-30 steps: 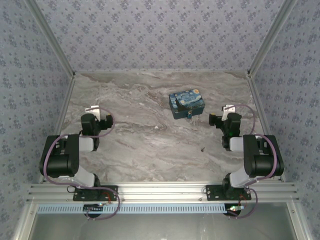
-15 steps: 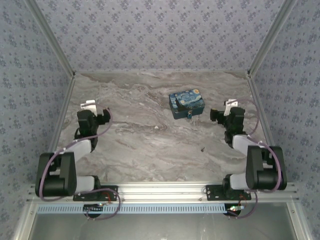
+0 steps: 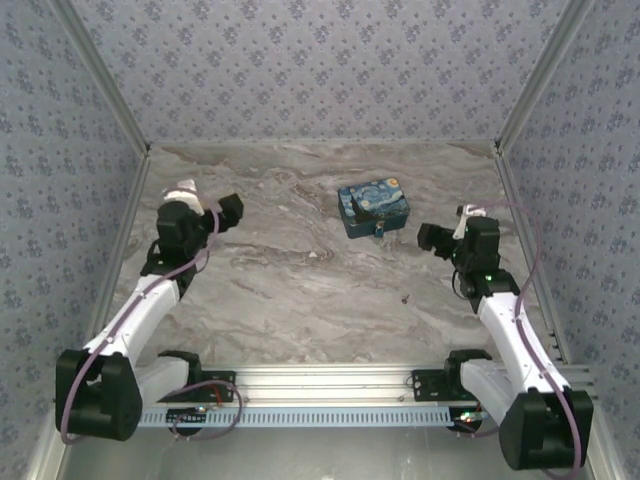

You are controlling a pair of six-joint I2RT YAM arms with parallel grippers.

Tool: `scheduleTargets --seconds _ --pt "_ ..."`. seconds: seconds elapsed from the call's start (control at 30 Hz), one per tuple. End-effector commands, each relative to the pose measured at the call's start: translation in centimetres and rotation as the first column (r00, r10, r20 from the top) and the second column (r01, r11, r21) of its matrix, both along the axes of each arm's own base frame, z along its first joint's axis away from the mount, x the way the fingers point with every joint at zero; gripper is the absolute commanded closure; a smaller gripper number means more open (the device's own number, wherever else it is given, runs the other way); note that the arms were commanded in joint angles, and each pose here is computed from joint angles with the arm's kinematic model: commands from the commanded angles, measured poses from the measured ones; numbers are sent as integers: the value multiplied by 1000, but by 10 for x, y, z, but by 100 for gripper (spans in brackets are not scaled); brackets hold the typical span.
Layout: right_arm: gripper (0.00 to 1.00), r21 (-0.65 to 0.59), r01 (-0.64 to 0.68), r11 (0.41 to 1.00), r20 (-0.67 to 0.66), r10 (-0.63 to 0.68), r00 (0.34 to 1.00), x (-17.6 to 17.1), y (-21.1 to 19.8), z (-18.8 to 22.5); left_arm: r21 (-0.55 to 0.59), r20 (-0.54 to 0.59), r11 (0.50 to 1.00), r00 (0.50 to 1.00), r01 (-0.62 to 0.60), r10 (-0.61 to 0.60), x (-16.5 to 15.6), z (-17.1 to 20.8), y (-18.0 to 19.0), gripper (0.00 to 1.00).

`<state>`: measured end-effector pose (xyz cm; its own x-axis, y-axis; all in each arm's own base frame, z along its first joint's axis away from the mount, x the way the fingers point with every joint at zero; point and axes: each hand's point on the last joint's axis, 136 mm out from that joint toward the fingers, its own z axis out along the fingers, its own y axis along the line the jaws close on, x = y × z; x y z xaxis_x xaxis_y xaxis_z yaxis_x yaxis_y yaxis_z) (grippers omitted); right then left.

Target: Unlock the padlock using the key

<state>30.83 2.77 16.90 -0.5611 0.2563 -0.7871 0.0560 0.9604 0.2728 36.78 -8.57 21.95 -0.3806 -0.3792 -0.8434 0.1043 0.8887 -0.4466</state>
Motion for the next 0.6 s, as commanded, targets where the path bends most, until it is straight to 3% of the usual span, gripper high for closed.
scheduleTargets --seconds 0.0,0.27,0.4,0.57 --pt "12 102 -1 995 -246 26 969 -50 18 -37 -127 -70 986 991 104 -113 -15 -16 -43 1" --pt "21 192 32 981 -446 59 893 -98 40 -81 -183 -80 941 950 283 -302 -13 -23 -131 0" --pt "22 197 69 978 -485 37 874 -104 48 -97 -203 -97 923 932 326 -350 -10 -31 -157 0" --pt "31 143 96 985 -508 -10 861 -102 52 -111 -245 -123 911 921 333 -370 -10 -47 -173 1"
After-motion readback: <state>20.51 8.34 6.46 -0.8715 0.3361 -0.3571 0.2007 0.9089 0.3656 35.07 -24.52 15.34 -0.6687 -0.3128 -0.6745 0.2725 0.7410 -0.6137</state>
